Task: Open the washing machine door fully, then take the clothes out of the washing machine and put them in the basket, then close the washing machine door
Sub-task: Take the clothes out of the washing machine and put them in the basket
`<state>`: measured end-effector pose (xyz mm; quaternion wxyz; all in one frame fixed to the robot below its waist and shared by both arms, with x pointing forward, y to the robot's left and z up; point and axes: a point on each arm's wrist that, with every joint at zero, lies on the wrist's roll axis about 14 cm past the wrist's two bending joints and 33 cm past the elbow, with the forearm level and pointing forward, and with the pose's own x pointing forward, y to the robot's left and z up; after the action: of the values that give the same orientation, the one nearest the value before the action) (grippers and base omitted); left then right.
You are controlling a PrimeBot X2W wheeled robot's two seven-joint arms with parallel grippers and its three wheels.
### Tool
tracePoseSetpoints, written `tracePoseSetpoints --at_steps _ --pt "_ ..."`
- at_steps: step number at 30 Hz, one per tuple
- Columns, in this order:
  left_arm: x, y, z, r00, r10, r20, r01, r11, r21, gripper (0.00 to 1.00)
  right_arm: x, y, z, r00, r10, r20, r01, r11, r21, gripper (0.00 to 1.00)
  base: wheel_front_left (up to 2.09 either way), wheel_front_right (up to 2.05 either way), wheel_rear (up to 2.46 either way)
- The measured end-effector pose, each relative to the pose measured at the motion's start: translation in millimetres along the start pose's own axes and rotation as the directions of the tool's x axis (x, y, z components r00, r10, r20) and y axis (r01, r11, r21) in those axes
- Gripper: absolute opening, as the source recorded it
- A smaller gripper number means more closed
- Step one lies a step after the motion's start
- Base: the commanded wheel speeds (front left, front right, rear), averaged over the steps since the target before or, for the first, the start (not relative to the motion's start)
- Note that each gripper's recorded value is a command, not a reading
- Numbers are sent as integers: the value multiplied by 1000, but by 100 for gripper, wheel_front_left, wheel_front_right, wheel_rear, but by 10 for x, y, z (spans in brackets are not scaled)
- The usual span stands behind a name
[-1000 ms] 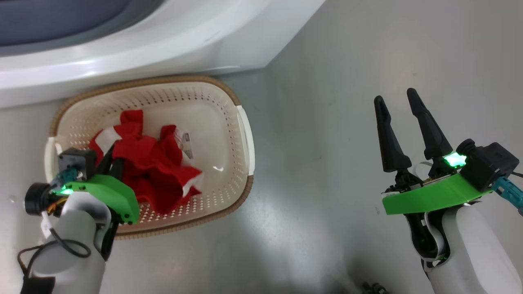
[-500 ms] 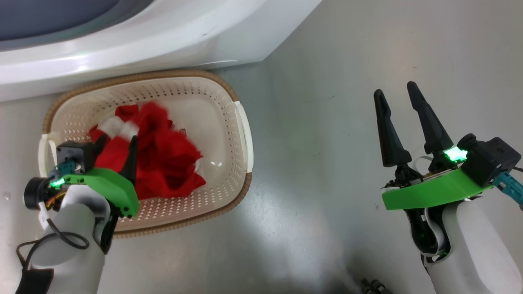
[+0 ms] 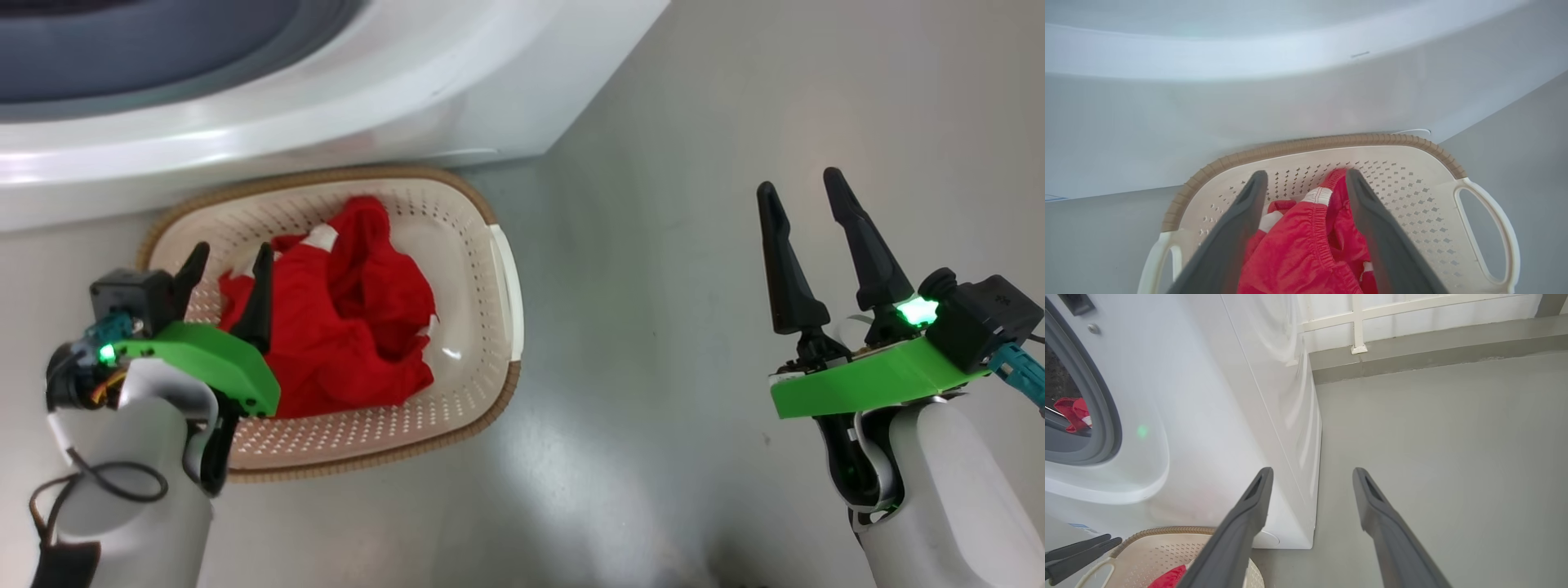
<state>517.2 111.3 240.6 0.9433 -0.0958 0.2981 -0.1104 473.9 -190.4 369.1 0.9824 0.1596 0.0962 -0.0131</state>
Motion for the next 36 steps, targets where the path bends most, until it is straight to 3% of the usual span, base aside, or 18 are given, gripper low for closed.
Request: tracePoseSetpoints --at_steps 16,36 --pt "-653 19 684 971 56 231 -52 998 -24 100 -260 151 292 999 27 47 -26 999 -32 100 0 0 0" --pt "-1859 -36 1296 860 87 502 -115 993 25 100 -951 229 532 995 46 90 -41 997 -61 100 0 0 0"
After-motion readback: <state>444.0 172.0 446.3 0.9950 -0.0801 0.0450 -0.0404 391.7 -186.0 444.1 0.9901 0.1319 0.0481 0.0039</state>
